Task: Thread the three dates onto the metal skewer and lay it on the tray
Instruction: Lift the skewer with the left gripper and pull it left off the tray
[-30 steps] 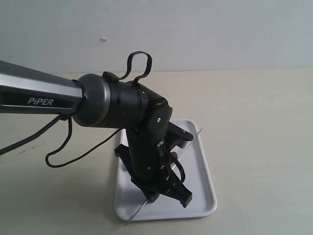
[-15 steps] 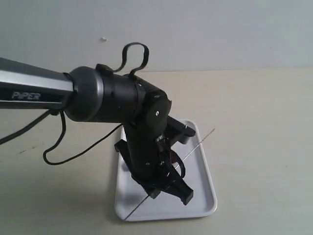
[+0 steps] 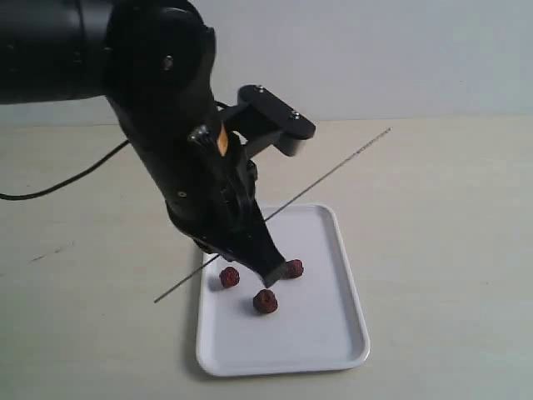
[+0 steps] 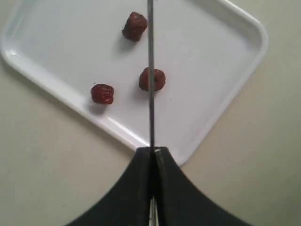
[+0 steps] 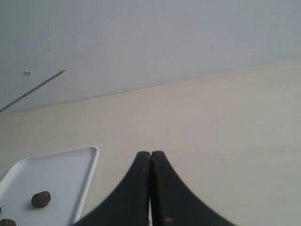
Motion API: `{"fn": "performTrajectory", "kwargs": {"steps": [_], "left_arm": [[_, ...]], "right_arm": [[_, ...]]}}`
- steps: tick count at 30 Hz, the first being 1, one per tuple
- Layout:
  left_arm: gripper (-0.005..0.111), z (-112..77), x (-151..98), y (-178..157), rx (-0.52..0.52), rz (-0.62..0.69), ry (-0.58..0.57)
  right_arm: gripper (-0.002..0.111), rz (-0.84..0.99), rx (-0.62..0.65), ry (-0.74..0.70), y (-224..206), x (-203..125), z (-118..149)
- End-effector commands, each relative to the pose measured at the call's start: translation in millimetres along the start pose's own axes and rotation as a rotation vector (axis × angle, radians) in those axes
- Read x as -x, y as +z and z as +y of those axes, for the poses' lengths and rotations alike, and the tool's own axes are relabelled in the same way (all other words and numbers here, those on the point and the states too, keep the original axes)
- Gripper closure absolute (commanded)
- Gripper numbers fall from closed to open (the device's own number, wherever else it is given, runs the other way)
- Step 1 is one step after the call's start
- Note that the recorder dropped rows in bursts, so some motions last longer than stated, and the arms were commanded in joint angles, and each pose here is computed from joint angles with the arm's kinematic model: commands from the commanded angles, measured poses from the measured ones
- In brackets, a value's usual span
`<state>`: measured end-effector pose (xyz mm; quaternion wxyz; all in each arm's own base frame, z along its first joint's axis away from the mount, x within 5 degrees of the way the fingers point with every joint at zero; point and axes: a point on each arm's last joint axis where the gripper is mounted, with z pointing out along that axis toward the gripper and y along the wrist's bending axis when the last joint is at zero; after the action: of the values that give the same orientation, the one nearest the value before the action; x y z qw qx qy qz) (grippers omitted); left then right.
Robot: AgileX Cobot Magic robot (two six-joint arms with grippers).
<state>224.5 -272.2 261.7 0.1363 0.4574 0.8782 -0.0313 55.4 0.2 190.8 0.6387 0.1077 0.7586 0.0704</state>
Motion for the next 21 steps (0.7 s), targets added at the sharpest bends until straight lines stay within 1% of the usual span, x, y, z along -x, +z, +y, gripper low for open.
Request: {"fn": "performTrajectory", "kwargs": {"steps": [1, 4, 9, 13, 15, 17, 21], "left_arm": [[0.107, 8.2, -16, -6, 0.030, -0.044, -0.088], [0.107, 11.7, -33, -1, 0.031, -0.056, -0.160], [0.107, 9.7, -71, 20, 0.035, 0.030, -0.252], [0.107, 5.7, -97, 44, 0.035, -0.016, -0.327], [0.107, 3.9, -110, 54, 0.036, -0.030, -0.338], [0.107, 4.0, -122, 60, 0.056, -0.023, -0.354], [0.107, 7.1, -136, 61, 0.107, -0.047, -0.394]], "right_arm": [[0.108, -0.006, -0.007, -0.009, 0, -1, -1], [0.108, -0.006, -0.007, -0.009, 0, -1, -1], [0.108, -0.006, -0.007, -0.011, 0, -1, -1], [0.108, -0.018, -0.006, -0.011, 0, 0, -1], [0.108, -0.075, -0.004, -0.011, 0, 5, 0], [0.108, -0.138, 0.008, 0.038, -1, 11, 0], [0.108, -0.229, 0.017, 0.096, -2, 19, 0]]}}
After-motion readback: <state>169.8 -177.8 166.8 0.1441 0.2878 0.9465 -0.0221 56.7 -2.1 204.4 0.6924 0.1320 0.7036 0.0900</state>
